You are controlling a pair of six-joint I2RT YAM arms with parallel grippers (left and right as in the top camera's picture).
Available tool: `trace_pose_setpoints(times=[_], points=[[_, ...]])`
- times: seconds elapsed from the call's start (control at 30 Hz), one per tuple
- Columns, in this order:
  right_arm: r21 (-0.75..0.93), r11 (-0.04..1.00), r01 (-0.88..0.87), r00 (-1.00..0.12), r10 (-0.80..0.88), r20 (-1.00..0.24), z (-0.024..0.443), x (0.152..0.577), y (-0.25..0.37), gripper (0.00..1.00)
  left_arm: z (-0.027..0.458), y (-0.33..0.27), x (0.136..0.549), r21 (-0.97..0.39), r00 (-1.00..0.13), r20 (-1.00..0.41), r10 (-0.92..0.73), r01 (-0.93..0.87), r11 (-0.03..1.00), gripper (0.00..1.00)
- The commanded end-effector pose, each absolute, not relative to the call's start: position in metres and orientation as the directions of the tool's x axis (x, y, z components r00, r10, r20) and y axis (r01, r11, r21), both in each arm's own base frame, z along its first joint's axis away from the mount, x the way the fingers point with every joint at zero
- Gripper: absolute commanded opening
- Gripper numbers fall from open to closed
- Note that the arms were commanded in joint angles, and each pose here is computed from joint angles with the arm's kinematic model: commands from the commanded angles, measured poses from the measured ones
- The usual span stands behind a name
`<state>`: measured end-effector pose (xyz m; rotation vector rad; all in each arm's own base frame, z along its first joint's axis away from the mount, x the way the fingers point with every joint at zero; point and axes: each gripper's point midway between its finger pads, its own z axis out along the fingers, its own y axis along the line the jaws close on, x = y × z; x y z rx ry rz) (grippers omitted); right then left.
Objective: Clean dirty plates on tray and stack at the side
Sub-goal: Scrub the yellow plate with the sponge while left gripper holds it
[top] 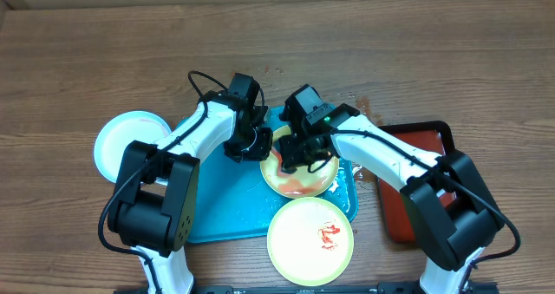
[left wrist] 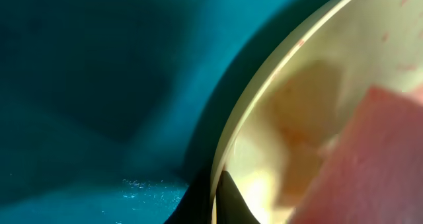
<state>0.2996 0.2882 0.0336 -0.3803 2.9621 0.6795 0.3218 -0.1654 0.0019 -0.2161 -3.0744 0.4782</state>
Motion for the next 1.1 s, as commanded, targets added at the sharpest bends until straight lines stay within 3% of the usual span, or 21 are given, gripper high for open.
trace_pose_setpoints(times=[0.0,0.37,0.8,1.07], points=[[0.444,0.895,-0.036,-0.999,-0.014,-0.052,0.024,0.311,0.297,0.04,-0.013,-0.165,0.310,-0.275,-0.984,0.041,0.172,0.154,0.949,0.04],[0.397,0.898,0.192,-0.979,0.203,0.014,-0.022,0.330,0.289,0.04,-0.013,-0.165,0.309,-0.274,-0.984,0.042,0.172,0.154,0.949,0.04],[0.207,0.855,0.476,-0.879,0.467,0.091,-0.033,0.353,0.171,0.04,-0.015,-0.158,0.309,-0.240,-0.985,0.048,0.166,0.150,0.959,0.04],[-0.011,0.907,0.422,-0.905,0.421,0.060,-0.029,0.335,0.130,0.04,-0.015,-0.156,0.310,-0.226,-0.989,0.048,0.139,0.125,0.966,0.04]])
